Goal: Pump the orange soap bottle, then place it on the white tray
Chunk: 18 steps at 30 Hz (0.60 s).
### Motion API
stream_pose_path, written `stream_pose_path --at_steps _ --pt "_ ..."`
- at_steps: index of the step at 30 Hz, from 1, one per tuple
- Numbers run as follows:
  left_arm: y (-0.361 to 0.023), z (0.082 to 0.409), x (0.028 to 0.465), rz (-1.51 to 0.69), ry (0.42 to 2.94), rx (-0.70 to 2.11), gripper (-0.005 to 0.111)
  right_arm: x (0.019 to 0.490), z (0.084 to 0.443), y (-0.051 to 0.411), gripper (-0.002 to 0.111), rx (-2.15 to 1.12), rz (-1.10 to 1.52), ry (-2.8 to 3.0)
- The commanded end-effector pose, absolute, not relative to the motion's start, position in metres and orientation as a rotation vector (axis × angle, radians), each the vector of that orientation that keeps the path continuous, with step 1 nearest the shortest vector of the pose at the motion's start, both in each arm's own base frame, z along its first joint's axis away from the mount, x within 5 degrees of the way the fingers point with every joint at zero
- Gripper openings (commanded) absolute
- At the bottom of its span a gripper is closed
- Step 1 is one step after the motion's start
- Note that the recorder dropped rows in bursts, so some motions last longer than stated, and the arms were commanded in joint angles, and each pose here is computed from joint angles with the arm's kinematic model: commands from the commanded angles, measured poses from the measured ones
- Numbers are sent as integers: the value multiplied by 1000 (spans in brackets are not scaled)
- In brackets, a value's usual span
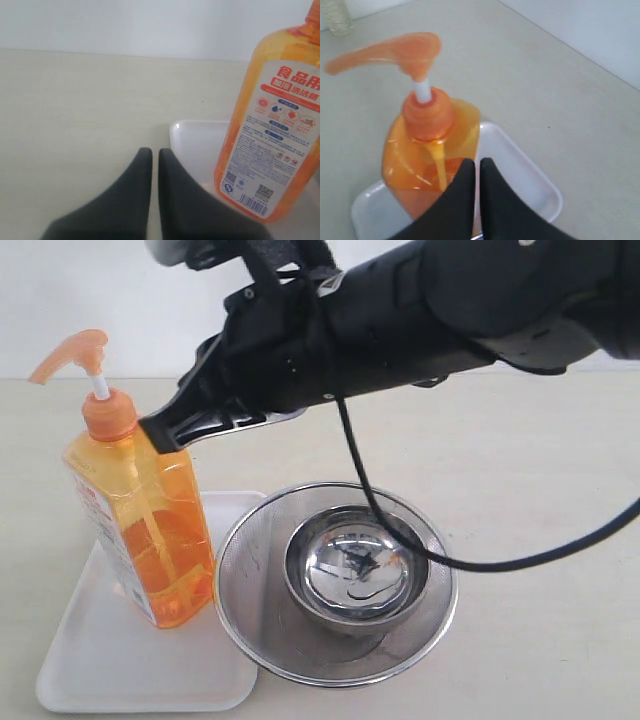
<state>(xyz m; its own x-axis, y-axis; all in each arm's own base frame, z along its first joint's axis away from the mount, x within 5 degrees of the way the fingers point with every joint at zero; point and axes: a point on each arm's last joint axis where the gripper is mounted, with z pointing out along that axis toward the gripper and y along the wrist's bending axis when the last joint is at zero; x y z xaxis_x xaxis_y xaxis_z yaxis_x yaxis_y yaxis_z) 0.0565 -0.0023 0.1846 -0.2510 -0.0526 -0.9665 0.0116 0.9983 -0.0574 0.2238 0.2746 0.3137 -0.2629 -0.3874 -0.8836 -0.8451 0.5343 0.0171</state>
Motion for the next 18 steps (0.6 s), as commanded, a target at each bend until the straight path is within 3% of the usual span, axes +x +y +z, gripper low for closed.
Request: stream_pose_path --at_steps 1,18 --pt "-2 184 57 -67 1815 -37 5 236 314 264 0 -985 597 1879" --pt "-2 185 57 -67 1810 -37 5 244 320 263 0 -921 552 1812"
